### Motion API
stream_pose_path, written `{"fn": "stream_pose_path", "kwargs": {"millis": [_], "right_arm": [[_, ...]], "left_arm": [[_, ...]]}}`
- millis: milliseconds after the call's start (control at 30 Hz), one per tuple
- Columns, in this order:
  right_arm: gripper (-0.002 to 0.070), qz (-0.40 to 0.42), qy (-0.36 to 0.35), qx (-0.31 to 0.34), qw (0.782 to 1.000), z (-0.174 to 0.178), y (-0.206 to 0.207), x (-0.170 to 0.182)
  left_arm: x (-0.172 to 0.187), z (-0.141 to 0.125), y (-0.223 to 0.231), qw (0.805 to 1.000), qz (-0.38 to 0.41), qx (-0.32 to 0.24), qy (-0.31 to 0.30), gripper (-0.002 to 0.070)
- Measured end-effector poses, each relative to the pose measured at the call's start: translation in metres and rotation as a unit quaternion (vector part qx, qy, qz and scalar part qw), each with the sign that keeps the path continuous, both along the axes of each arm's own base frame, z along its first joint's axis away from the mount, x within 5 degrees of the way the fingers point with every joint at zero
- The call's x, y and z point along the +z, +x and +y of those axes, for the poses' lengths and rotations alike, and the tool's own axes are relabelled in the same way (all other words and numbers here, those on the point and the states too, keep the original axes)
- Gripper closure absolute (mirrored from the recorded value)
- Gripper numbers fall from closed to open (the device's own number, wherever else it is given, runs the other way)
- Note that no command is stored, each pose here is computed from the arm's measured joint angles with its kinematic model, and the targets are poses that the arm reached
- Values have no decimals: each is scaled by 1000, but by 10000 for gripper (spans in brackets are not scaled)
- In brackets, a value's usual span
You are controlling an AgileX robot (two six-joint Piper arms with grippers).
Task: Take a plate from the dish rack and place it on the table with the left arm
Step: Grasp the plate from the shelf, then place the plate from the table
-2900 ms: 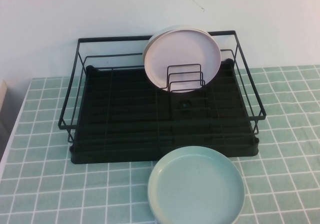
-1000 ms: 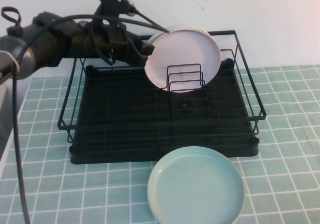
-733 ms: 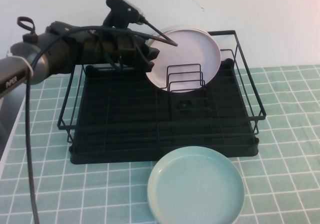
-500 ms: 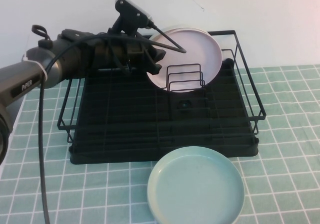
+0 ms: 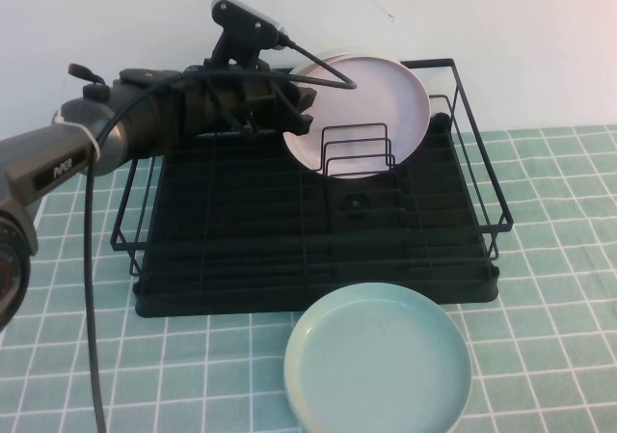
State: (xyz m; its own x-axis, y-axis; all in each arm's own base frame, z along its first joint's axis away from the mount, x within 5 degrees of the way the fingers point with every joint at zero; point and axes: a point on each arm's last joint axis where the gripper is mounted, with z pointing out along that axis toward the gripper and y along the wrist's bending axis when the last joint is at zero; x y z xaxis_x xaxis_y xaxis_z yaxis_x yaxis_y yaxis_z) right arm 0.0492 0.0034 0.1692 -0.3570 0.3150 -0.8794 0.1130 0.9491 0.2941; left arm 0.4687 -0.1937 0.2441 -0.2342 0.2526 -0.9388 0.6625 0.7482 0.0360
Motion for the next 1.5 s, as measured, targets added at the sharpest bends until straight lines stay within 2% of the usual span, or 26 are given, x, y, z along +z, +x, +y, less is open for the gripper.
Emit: {"fn": "stream_pose_path", "kwargs": {"millis": [233,400,467,533,600,867,967,1233,1367,1500], "right_arm": [[678,0,0,0,1000,0,0,0],[678,0,0,0,1000,0,0,0],[678,0,0,0,1000,0,0,0],[678,0,0,0,1000,0,0,0],[678,0,0,0,1000,0,0,0],[678,0,0,0,1000,0,0,0],[678,0,0,0,1000,0,0,0],[678,0,0,0,1000,0,0,0],[678,0,0,0,1000,0,0,0],[678,0,0,0,1000,0,0,0]], "left_arm": [[-18,-12,6,999,19,-19,-28,312],[-15,-22,7,999,12,-25,-37,323],[-13,-23,7,999,11,-25,-39,383],[-13,-22,8,999,10,-23,-39,514],[-14,-21,9,999,6,-14,-28,575],[-3,-21,5,999,-5,-29,-17,586],[22,-21,-4,998,-28,-49,-20,594],[129,-12,-61,991,-64,-111,-46,617],[170,0,-99,990,-40,-131,-34,617],[198,14,-136,988,26,-145,-39,617]]}}
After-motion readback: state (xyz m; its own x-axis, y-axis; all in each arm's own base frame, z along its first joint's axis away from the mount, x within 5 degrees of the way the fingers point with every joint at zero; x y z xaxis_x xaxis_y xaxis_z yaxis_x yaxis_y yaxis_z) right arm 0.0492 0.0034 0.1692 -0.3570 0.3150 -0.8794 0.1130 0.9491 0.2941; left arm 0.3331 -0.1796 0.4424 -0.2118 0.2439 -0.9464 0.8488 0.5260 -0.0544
